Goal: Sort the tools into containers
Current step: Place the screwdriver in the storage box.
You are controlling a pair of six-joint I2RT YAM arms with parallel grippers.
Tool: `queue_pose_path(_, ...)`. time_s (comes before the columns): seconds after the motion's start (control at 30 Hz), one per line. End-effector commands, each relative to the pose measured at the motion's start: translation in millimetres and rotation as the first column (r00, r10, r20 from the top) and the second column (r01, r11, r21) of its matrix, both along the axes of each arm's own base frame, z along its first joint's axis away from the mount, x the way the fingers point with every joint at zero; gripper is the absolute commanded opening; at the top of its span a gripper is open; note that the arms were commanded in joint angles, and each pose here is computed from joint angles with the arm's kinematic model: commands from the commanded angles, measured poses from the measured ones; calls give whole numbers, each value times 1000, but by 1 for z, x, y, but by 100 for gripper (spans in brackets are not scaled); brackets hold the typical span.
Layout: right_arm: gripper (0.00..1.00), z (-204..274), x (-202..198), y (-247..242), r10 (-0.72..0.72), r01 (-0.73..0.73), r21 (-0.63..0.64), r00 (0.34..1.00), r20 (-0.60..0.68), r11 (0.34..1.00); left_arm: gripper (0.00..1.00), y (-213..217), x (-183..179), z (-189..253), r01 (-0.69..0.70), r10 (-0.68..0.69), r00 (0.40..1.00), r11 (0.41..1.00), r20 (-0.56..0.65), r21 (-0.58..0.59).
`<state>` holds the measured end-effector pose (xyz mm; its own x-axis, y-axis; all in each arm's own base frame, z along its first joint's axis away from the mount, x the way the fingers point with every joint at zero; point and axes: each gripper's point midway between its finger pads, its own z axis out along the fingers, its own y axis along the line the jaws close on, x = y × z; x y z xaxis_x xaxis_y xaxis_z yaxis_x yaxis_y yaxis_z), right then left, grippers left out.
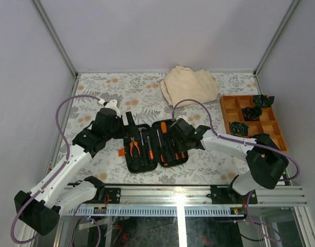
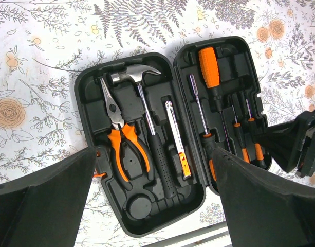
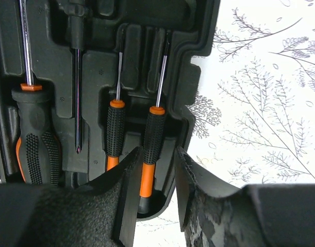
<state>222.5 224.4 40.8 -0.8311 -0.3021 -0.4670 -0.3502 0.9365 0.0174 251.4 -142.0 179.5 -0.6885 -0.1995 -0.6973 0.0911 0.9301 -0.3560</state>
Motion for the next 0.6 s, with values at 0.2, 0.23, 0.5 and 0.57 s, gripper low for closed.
queue_pose_path(0.2,30,44,21,4,-5,0,43,993,119,999,93,1,3,-2,-14,14,1000,1000,2,4)
queue_pose_path(0.23,29,43,21,5,-2,-3,43,993,119,999,93,1,3,-2,-13,13,1000,1000,2,3)
queue_pose_path(0.5,25,28,27,16,20,-23,34,996,88,999,93,2,3,-2,-16,16,1000,1000,4,5)
queue_pose_path(0.57,25,25,27,17,20,-22,30,997,81,999,93,2,3,-2,-16,16,1000,1000,4,4)
